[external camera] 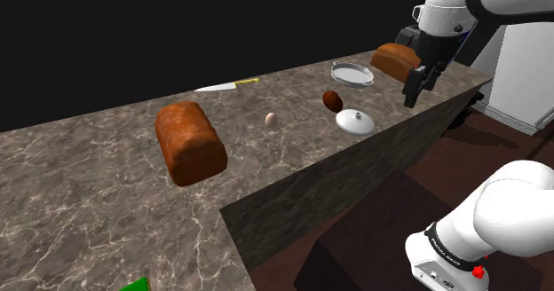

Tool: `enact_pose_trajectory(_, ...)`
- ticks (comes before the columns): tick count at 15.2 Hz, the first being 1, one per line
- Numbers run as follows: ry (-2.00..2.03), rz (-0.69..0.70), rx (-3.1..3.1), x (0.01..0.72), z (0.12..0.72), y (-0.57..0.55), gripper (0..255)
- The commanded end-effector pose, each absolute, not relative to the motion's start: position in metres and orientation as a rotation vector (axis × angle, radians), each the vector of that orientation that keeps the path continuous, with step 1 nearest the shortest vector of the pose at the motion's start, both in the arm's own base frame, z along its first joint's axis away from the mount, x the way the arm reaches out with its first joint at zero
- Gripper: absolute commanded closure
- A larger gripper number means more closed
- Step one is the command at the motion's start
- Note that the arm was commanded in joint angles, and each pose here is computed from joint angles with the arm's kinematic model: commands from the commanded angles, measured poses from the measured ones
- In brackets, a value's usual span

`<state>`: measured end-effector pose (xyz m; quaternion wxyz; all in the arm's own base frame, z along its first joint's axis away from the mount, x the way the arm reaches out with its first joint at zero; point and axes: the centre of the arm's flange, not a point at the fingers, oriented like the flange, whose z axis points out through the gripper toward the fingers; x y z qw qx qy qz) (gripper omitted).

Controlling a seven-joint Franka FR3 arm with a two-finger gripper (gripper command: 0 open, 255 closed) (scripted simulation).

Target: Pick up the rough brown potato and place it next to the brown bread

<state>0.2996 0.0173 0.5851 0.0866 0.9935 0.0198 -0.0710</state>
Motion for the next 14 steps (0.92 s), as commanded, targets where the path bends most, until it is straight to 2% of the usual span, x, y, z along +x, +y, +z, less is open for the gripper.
enact_pose_trajectory(1,0.059,-0.212,2.960,0.300,0.585,0.017,0)
enact_pose_trajectory(14,-0.049,-0.162,2.900,0.428,0.484,-0.019,0)
